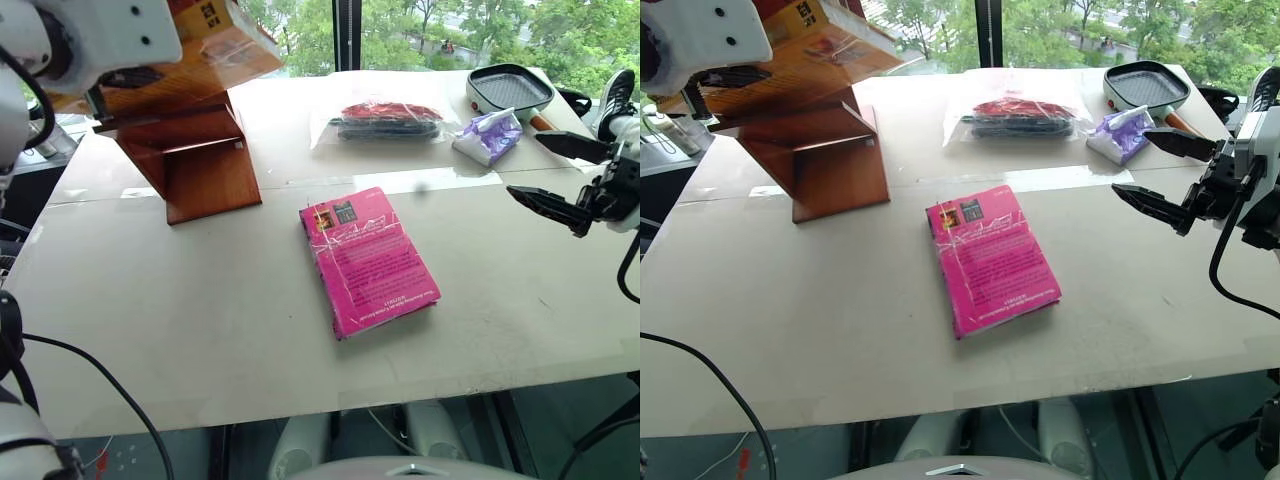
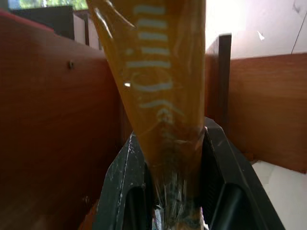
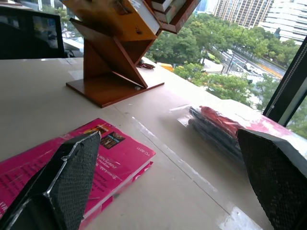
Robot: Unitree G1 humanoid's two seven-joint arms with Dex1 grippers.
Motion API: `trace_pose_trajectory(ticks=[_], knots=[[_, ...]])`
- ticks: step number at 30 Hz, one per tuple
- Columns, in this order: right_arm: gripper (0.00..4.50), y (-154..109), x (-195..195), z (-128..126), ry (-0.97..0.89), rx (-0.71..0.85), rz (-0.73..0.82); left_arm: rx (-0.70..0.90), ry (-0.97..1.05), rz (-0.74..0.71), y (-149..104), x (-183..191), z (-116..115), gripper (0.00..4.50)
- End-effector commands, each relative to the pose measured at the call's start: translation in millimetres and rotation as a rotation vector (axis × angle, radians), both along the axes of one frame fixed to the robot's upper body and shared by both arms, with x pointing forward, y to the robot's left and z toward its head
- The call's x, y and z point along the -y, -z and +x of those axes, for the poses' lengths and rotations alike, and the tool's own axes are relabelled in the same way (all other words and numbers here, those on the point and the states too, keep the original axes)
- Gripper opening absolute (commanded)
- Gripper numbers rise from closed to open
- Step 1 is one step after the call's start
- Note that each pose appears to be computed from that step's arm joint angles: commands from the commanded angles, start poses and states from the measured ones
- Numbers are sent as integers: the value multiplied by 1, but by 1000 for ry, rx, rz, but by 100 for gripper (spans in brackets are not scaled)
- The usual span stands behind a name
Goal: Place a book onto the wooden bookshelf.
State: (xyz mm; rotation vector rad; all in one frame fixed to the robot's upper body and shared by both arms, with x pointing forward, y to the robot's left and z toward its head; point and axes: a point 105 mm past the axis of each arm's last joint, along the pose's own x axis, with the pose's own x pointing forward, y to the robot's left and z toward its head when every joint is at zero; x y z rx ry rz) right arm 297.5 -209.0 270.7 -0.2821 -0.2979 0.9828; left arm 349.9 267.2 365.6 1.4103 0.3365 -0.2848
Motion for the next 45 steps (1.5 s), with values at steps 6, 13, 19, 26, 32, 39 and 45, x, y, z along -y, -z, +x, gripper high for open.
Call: trace_pose_trajectory(ticks=[6,13,19,26,32,39,45], knots=[[450,-20,-12,-6,-46,76,75,-95,-76,125,26,-23,29,69],[450,-29,-24,-14,-81,76,145,-179,-68,80,47,-23,32,165],[450,-34,-29,-18,-105,67,172,-99,-39,-16,26,-8,10,428],[450,-36,-23,-14,-82,60,164,-81,187,-523,-20,38,-75,442],[450,-40,-20,-14,-81,51,195,-191,581,-997,-16,101,-105,442],[450,-22,-11,-25,11,-30,175,-377,571,-1236,87,134,-85,442],[450,38,16,-42,187,-241,4,-349,357,-1287,172,110,-71,442]])
